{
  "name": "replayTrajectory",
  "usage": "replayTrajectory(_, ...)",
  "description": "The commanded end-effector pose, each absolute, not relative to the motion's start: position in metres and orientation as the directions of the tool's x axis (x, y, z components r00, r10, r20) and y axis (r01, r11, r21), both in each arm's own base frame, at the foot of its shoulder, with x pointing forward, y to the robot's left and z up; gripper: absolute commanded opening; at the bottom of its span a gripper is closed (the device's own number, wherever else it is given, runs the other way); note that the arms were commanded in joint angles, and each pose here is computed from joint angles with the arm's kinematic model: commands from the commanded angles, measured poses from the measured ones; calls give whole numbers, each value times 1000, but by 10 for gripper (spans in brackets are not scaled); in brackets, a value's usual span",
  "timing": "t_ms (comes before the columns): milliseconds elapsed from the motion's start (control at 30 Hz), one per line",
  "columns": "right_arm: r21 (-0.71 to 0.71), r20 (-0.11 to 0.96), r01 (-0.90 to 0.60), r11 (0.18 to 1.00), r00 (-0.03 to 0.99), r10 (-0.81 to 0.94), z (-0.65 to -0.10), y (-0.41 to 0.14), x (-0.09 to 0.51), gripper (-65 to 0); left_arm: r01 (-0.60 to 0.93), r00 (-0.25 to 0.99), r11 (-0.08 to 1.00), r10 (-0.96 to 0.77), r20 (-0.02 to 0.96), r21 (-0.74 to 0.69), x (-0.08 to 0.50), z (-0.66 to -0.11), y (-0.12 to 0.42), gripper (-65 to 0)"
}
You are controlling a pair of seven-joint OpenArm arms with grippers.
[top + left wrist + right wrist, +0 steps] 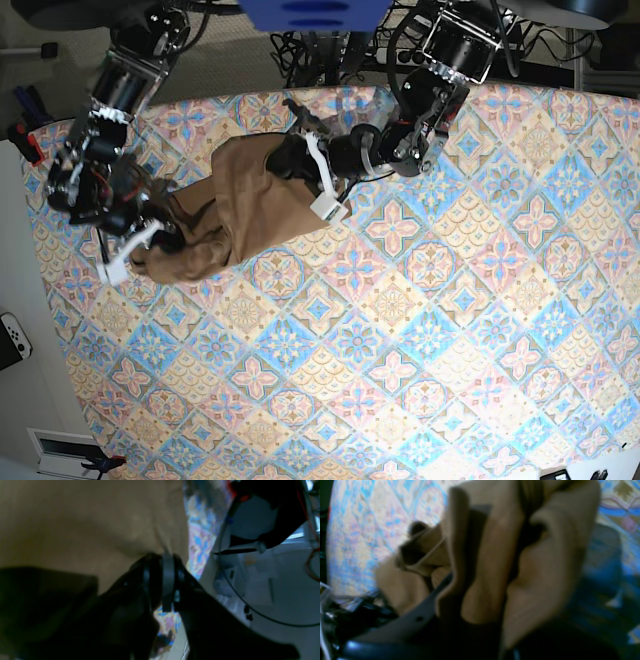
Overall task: Layout the t-shirt on the table in an organized manner, then fold the t-shirt properly
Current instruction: 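Lift the strip end with the right gripper and fold it toward the left gripper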
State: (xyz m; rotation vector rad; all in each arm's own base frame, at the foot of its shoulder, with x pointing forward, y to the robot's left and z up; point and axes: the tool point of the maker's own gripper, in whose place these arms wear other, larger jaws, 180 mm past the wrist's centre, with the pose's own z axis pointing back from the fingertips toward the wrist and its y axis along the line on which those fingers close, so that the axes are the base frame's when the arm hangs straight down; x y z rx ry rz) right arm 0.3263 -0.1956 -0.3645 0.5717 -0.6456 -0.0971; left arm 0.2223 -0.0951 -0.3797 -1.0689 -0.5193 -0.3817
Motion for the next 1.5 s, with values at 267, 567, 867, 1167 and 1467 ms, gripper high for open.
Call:
replayTrajectory(267, 491, 671, -154, 857, 694, -260, -285, -168, 356, -650, 546, 799, 433, -10, 602, -717, 241, -366, -67, -587)
replayTrajectory(567, 524, 612, -226, 821, 770, -179, -280, -87, 344, -650, 535, 804, 450, -10, 595, -715, 252, -373, -64, -587)
replayTrajectory(867, 589, 404, -201, 783, 912, -70, -322, -6, 287, -650, 532, 806, 449, -8, 592, -718, 252, -373, -64, -587)
replayTrajectory(1167, 510, 436, -203, 836, 899, -48, -338, -8, 287, -650, 602, 757, 364, 21, 653, -710, 236, -325, -55, -587)
replayTrajectory(1467, 394, 483, -197, 898, 875, -21, -345, -26, 296, -650, 618, 756, 355, -24, 654, -702, 209, -315, -24, -587)
